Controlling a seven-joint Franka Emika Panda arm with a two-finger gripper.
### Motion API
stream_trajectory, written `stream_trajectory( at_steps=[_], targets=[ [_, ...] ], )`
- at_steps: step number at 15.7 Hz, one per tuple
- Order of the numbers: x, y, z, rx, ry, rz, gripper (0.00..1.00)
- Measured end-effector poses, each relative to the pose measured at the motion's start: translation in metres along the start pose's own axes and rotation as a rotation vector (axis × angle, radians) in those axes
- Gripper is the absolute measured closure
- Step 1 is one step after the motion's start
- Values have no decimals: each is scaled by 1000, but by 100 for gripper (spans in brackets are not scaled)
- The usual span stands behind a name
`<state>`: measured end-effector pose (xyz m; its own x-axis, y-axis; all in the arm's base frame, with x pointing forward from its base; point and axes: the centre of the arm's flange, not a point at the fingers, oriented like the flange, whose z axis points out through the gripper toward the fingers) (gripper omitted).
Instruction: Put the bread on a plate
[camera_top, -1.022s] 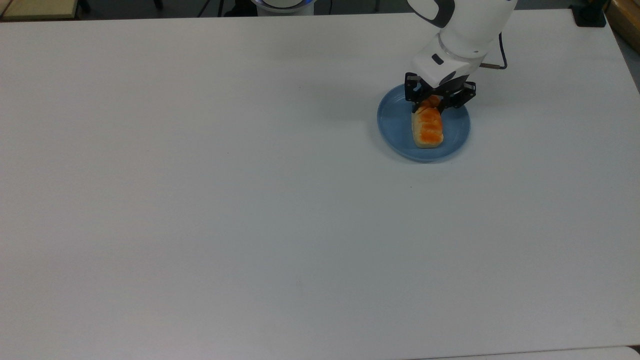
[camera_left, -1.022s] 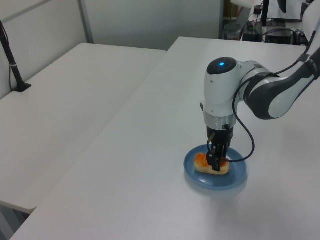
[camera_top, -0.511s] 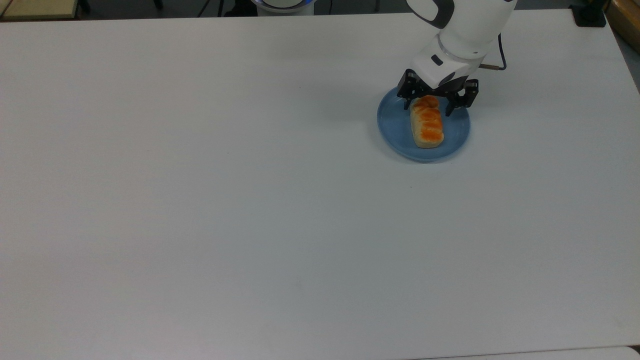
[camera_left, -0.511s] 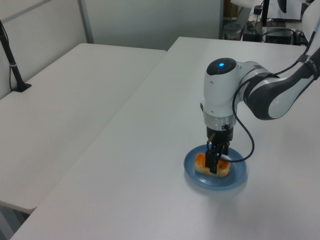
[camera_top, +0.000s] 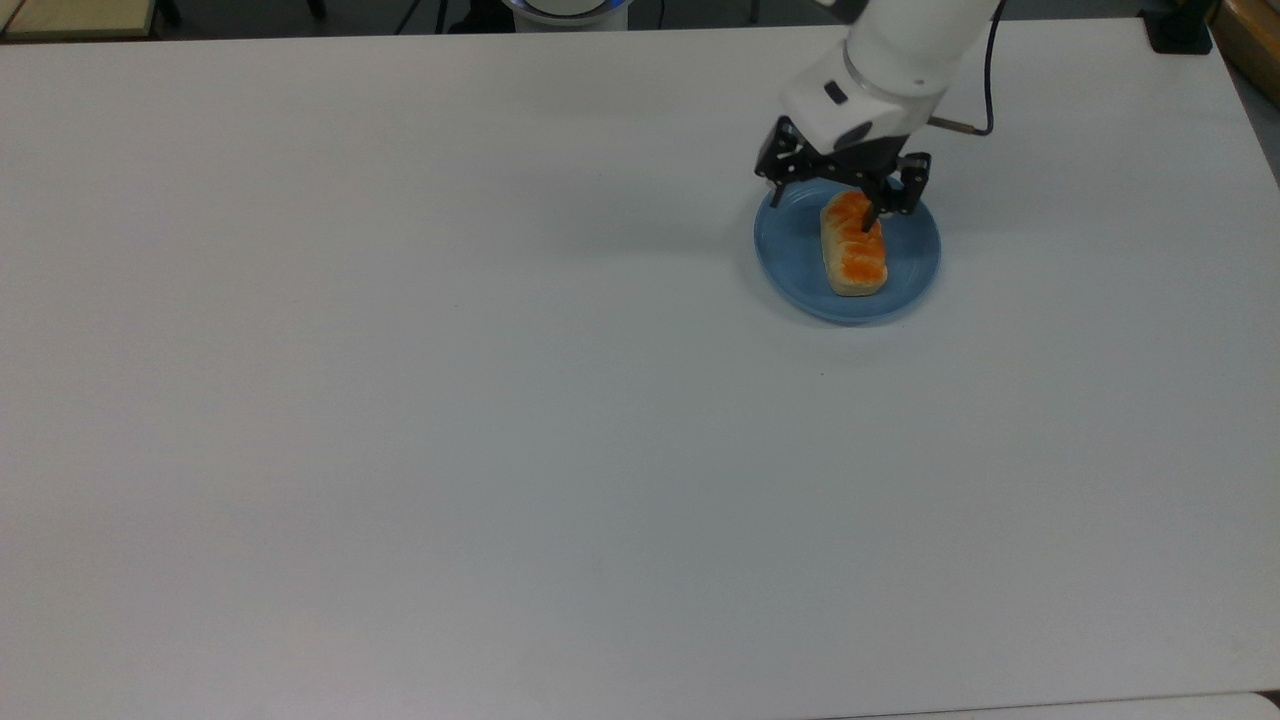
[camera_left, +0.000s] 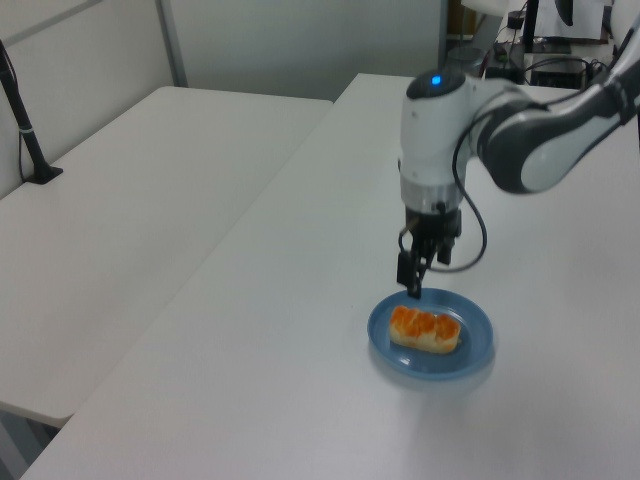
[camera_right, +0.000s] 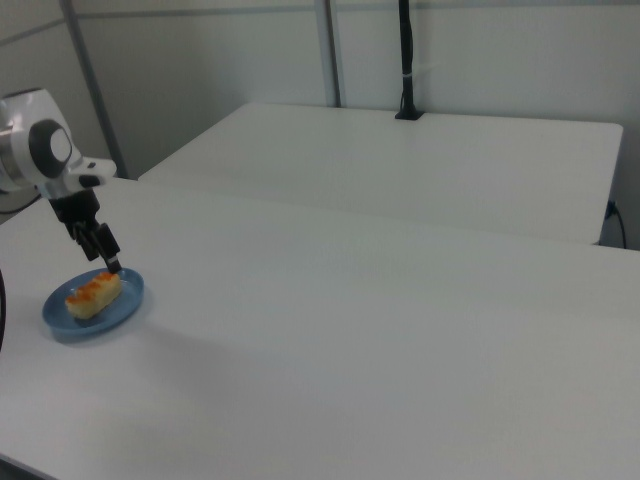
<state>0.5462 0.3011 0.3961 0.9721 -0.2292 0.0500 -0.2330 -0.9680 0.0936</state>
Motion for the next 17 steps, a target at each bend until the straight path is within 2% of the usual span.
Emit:
stream_trajectory(
  at_steps=[4, 7, 11, 15, 17],
  targets=[
    [16, 38, -57, -49, -8, -23, 0],
    [28, 83, -91, -57, -48, -59, 0],
    [48, 187, -146, -10, -97, -75, 0],
    [73, 312, -199, 66, -74, -29, 0],
    [81, 343, -204, 75, -47, -52, 0]
  ],
)
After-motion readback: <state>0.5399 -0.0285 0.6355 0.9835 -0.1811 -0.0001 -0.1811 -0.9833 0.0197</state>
